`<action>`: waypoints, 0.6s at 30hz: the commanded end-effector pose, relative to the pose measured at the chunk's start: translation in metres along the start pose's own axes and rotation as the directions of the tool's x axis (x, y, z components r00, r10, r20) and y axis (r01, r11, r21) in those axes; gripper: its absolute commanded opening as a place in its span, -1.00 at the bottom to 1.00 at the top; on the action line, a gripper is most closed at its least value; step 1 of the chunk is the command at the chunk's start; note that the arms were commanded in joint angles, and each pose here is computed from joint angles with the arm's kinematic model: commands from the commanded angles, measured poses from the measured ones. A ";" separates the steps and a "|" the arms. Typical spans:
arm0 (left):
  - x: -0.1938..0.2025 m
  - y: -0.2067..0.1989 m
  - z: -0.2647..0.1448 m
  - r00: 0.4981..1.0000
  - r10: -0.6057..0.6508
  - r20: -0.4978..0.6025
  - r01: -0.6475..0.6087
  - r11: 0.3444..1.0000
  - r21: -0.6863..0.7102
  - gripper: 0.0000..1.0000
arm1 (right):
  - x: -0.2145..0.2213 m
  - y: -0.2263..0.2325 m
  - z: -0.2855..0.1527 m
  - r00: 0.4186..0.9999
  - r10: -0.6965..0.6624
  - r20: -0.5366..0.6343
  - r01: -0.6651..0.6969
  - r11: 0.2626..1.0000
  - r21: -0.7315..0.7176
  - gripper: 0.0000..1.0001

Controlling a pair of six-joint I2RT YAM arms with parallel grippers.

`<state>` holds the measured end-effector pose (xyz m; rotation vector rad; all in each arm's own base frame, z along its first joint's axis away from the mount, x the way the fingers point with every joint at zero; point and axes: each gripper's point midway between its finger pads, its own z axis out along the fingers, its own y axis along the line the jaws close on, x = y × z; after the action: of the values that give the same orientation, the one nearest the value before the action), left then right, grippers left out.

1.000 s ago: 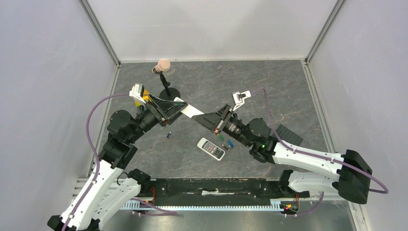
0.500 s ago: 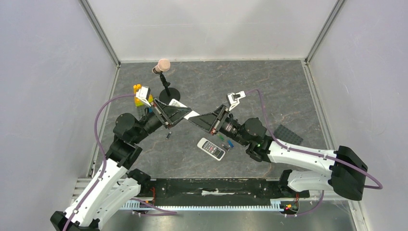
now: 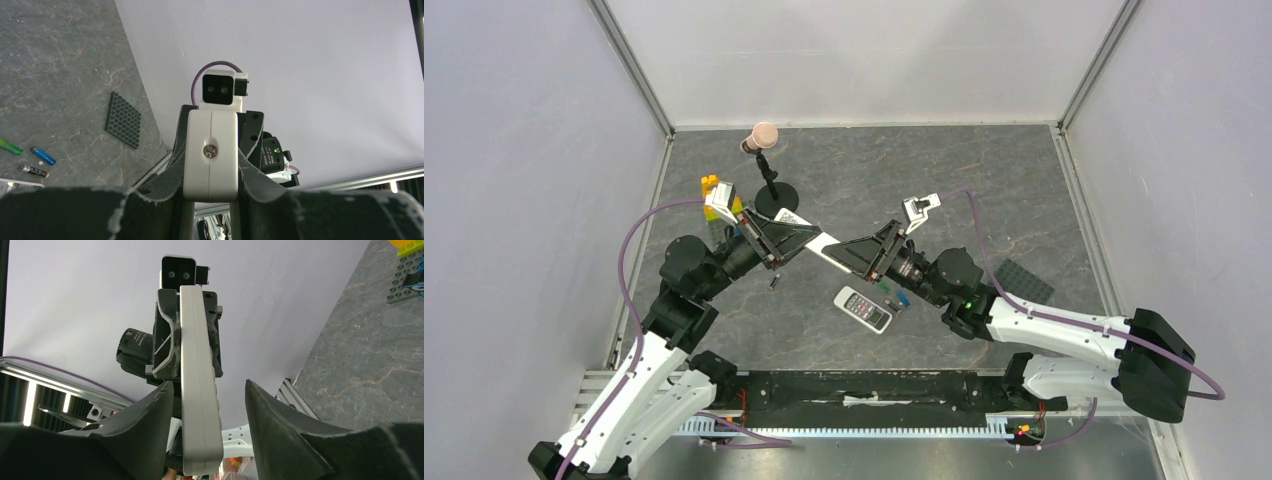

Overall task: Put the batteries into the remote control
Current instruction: Remove the battery cover from the remote control.

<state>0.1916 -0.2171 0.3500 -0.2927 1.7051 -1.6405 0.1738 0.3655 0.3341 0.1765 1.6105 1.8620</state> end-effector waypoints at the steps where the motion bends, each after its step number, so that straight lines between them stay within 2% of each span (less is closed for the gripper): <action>1: -0.004 -0.009 -0.001 0.998 0.057 0.022 -0.058 0.998 0.036 -0.96 | -0.005 0.008 0.005 1.000 0.001 0.015 -0.001 1.000 -0.014 0.06; 7: -0.002 -0.007 0.000 0.999 0.040 0.011 -0.041 0.999 0.031 -0.96 | -0.004 -0.005 0.000 0.999 0.026 0.021 -0.026 1.000 0.011 -0.44; 9: -0.004 -0.006 -0.001 0.999 0.035 0.025 -0.036 0.999 0.028 -0.96 | -0.003 -0.010 -0.004 0.999 0.035 0.020 -0.035 0.999 0.016 -0.52; 18: -0.028 0.004 -0.012 0.978 0.047 0.202 -0.048 0.999 0.000 -0.96 | 0.001 -0.021 -0.024 0.998 0.058 0.023 -0.058 0.998 -0.005 -0.60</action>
<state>0.1882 -0.2186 0.3276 -0.3192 1.7533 -1.6275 0.1657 0.3601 0.3142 0.2178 1.6326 1.9234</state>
